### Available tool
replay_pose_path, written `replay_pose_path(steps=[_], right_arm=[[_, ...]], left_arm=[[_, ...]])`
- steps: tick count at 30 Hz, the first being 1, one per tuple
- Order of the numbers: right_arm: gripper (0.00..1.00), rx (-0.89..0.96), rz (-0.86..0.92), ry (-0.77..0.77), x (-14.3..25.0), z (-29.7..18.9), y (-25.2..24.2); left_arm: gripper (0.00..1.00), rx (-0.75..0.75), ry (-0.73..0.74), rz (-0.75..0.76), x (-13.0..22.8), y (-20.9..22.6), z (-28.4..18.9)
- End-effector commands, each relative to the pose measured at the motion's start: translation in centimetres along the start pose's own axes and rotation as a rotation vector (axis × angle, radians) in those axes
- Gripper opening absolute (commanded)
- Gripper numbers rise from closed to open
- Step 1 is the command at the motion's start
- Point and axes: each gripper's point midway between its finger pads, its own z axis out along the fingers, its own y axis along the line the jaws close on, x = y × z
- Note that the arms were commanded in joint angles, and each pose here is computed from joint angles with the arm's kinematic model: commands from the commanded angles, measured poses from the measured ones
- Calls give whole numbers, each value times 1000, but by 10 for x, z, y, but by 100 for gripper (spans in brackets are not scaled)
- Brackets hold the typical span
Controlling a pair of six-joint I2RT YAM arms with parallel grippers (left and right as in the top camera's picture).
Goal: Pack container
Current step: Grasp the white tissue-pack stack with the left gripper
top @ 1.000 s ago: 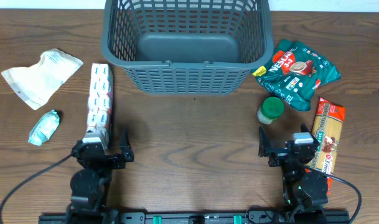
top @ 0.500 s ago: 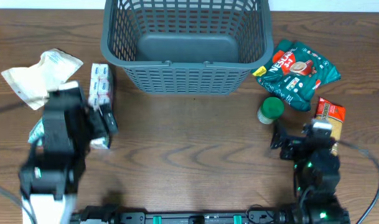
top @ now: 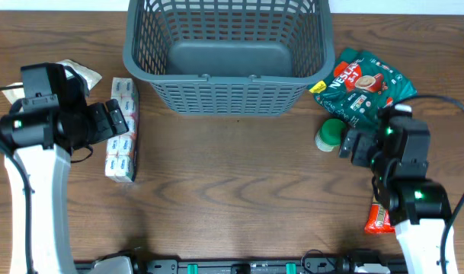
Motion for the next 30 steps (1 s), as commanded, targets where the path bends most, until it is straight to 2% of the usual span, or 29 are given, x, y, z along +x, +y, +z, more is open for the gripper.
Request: replay_pose_path(steps=[1, 13, 17, 30], right_arm=[[99, -41, 18, 4, -8, 2, 7], [99, -30, 15, 72, 3, 16, 7], [99, -31, 15, 72, 3, 16, 7], [99, -31, 15, 72, 3, 16, 7]], left_arm=[[99, -38, 35, 111, -5, 8, 14], [99, -52, 160, 256, -20, 19, 99], [99, -59, 200, 257, -19, 23, 128], [99, -73, 409, 240, 19, 39, 203]])
